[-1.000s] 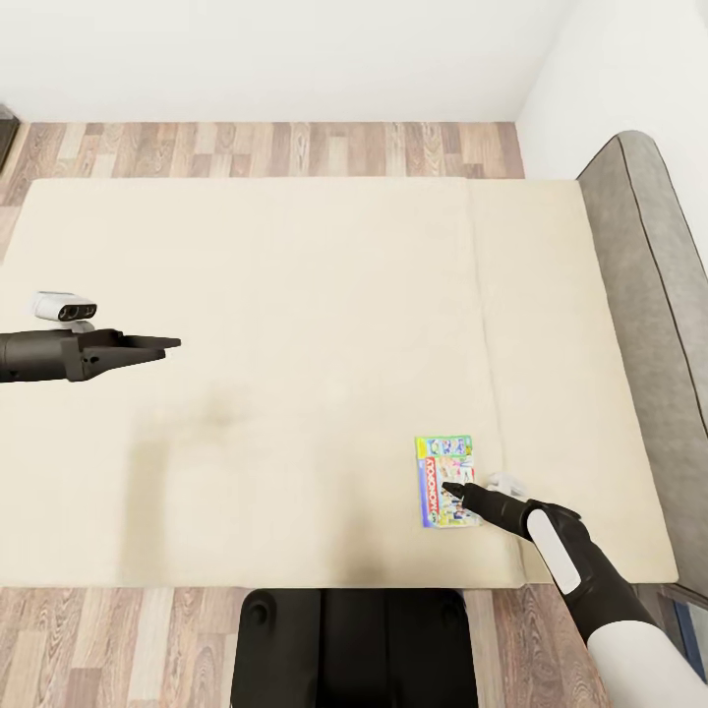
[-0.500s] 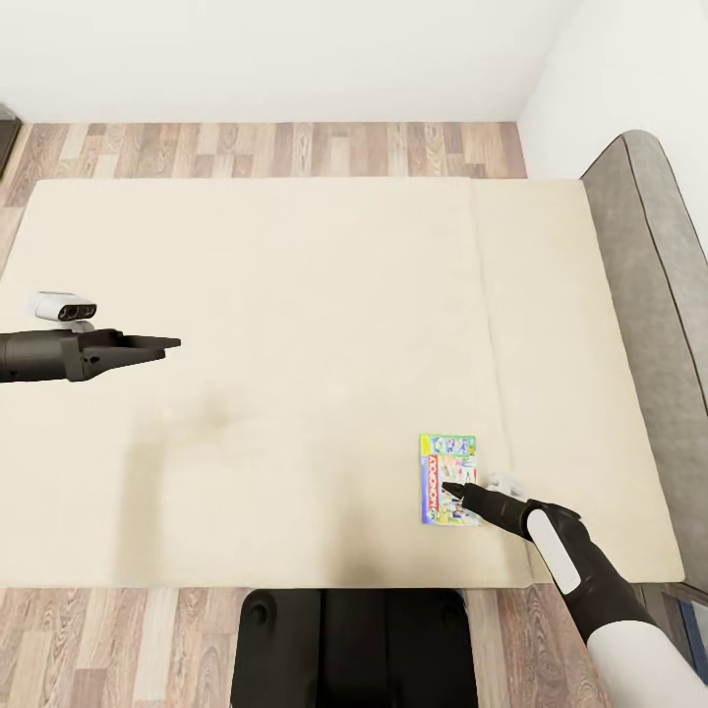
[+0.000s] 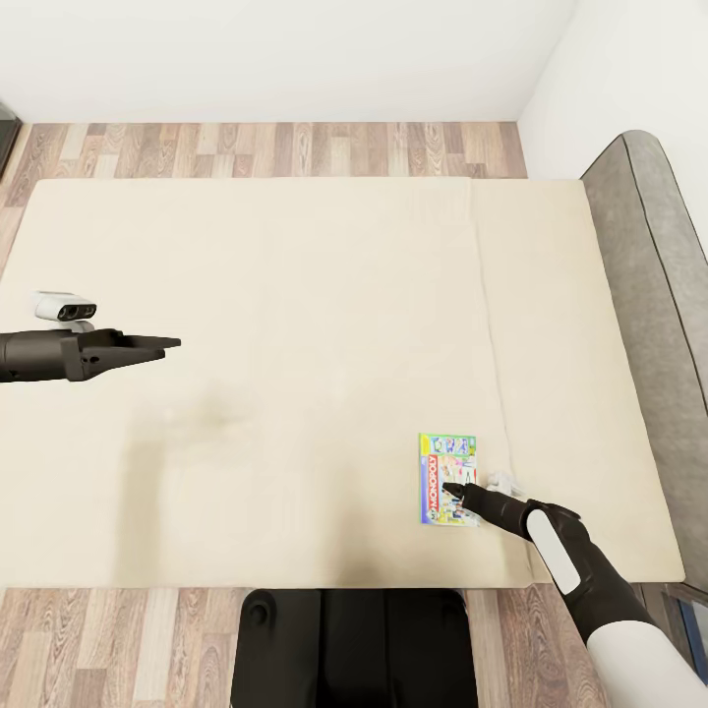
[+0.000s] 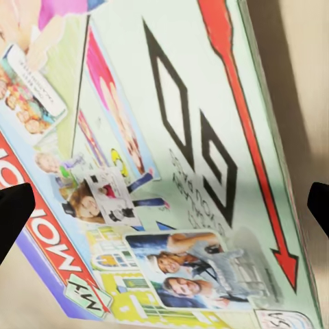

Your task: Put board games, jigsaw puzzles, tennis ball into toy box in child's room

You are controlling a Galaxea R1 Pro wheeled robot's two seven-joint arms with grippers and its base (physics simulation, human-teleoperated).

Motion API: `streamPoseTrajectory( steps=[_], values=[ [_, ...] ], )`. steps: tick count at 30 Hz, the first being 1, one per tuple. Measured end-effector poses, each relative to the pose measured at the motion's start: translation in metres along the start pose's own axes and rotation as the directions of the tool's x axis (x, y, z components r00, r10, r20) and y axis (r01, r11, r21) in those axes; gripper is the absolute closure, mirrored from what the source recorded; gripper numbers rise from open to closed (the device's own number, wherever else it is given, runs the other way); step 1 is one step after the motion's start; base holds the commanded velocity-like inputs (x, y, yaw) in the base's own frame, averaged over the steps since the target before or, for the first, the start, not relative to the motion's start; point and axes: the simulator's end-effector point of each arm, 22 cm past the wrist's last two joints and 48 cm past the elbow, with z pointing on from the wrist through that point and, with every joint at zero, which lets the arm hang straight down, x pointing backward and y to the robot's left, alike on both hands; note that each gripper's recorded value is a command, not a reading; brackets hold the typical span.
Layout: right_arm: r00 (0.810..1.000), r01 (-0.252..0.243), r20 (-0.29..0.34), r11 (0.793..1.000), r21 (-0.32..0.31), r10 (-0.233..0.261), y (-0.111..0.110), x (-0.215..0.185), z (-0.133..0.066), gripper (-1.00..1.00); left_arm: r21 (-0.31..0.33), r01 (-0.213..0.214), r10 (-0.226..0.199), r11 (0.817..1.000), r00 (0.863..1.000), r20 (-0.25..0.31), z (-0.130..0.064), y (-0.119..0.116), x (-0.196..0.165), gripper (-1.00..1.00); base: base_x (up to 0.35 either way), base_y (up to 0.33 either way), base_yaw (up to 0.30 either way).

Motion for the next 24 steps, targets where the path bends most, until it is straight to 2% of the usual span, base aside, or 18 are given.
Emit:
streamPoseTrajectory(
  steps=[8, 12, 24],
  values=[
    [0.999, 0.040, -0.017, 0.999, 0.011, -0.040, 0.004, 0.004, 0.003, -1.00, -0.001, 0.000, 0.000, 1.000, 1.000, -0.001, 0.000, 0.000, 0.000, -1.00, 0.000, 0.000, 0.000],
    [0.999, 0.036, -0.009, 0.999, -0.008, -0.036, 0.012, -0.001, 0.004, -1.00, -0.001, 0.000, 0.000, 1.000, 1.000, -0.002, 0.000, 0.000, 0.000, -1.00, 0.000, 0.000, 0.000],
    [0.999, 0.043, 0.000, 0.999, -0.012, -0.043, 0.015, -0.005, 0.004, -1.00, -0.002, 0.000, 0.000, 1.000, 1.000, -0.002, 0.000, 0.000, 0.001, -1.00, 0.000, 0.000, 0.000]
  ],
)
